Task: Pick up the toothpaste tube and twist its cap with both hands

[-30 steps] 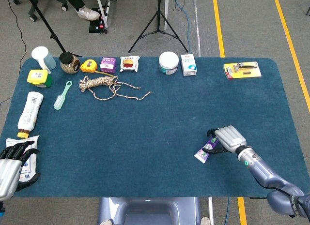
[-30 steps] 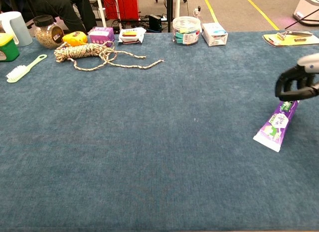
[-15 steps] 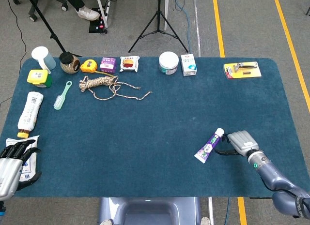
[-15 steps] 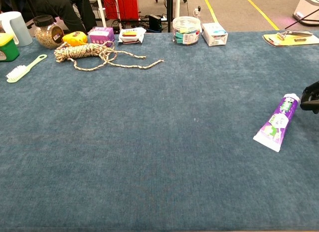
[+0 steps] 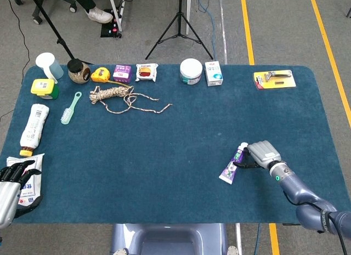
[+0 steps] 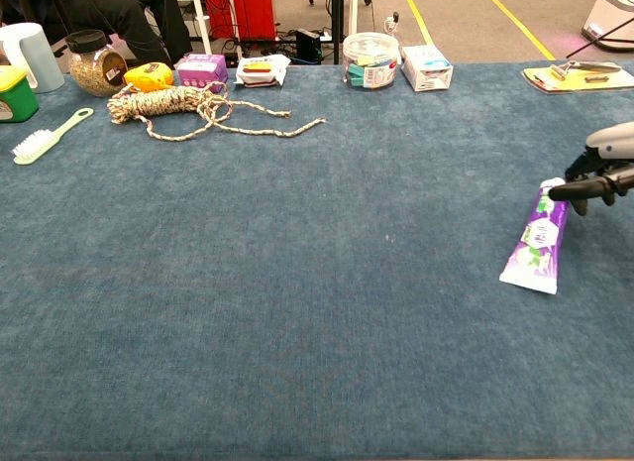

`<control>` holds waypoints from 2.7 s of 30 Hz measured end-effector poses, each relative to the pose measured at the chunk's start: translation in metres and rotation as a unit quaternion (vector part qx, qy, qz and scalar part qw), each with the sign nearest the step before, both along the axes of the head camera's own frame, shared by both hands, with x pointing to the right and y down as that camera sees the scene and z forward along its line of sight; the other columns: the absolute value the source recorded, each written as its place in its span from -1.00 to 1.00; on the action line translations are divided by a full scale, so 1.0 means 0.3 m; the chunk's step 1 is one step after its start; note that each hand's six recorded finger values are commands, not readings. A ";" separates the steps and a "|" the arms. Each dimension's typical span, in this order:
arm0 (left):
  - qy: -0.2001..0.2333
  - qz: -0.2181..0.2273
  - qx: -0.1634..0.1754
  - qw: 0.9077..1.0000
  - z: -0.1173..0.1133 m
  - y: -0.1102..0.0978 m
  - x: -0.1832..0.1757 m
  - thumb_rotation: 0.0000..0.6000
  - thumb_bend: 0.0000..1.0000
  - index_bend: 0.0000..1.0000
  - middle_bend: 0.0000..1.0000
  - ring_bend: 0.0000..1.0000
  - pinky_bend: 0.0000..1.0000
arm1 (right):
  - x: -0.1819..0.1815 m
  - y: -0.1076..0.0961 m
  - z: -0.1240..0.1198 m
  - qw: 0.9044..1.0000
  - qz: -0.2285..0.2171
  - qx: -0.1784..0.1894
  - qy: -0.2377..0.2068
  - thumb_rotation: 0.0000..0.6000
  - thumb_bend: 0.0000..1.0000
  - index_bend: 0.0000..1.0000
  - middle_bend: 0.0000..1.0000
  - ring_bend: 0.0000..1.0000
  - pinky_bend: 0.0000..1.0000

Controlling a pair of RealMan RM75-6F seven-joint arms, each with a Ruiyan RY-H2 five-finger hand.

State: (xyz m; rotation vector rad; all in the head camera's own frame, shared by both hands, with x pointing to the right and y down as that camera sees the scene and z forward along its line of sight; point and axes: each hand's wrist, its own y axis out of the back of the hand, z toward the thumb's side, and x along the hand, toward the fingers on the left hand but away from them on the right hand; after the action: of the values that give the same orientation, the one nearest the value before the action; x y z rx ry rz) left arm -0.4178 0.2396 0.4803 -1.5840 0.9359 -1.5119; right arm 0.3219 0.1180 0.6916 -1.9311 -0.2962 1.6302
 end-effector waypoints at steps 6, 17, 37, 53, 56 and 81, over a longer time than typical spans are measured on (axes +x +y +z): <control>-0.002 -0.003 -0.002 1.000 -0.001 0.007 -0.012 1.00 -0.64 -0.37 -0.58 -0.65 -0.59 | -0.065 -0.019 0.011 1.000 -0.008 -0.001 -0.017 -0.97 -0.43 -0.41 -0.25 -0.13 -0.27; -0.005 -0.008 0.001 1.000 -0.008 0.013 -0.028 1.00 -0.64 -0.37 -0.58 -0.65 -0.59 | -0.187 -0.077 -0.016 0.998 -0.025 0.029 -0.056 -0.97 -0.43 -0.40 -0.25 -0.13 -0.27; -0.006 -0.008 0.012 1.000 -0.029 0.003 -0.037 1.00 -0.64 -0.37 -0.58 -0.65 -0.59 | -0.353 -0.118 -0.052 0.989 -0.004 0.106 -0.102 -0.46 -0.43 -1.00 -0.83 -0.75 -0.54; -0.011 -0.014 0.014 1.000 -0.052 0.019 -0.061 1.00 -0.64 -0.37 -0.58 -0.65 -0.59 | -0.445 -0.065 -0.018 0.991 -0.021 0.070 -0.109 -0.30 -0.43 -0.90 -0.56 -0.43 -0.46; -0.010 -0.015 0.014 1.000 -0.051 0.018 -0.059 1.00 -0.64 -0.37 -0.58 -0.65 -0.59 | -0.471 -0.039 -0.039 0.990 -0.033 0.060 -0.127 -0.31 -0.43 -0.85 -0.51 -0.37 -0.42; -0.010 -0.012 0.009 1.000 -0.040 0.020 -0.050 1.00 -0.64 -0.37 -0.58 -0.65 -0.59 | -0.419 0.095 0.005 0.987 -0.126 0.015 -0.096 -0.33 -0.43 -0.76 -0.42 -0.28 -0.38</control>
State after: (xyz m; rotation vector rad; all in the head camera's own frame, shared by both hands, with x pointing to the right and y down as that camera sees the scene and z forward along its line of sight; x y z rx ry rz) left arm -0.4328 0.2456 0.4683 -1.5473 0.9592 -1.5284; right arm 0.1962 0.1466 0.6931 -2.0144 -0.1433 1.2732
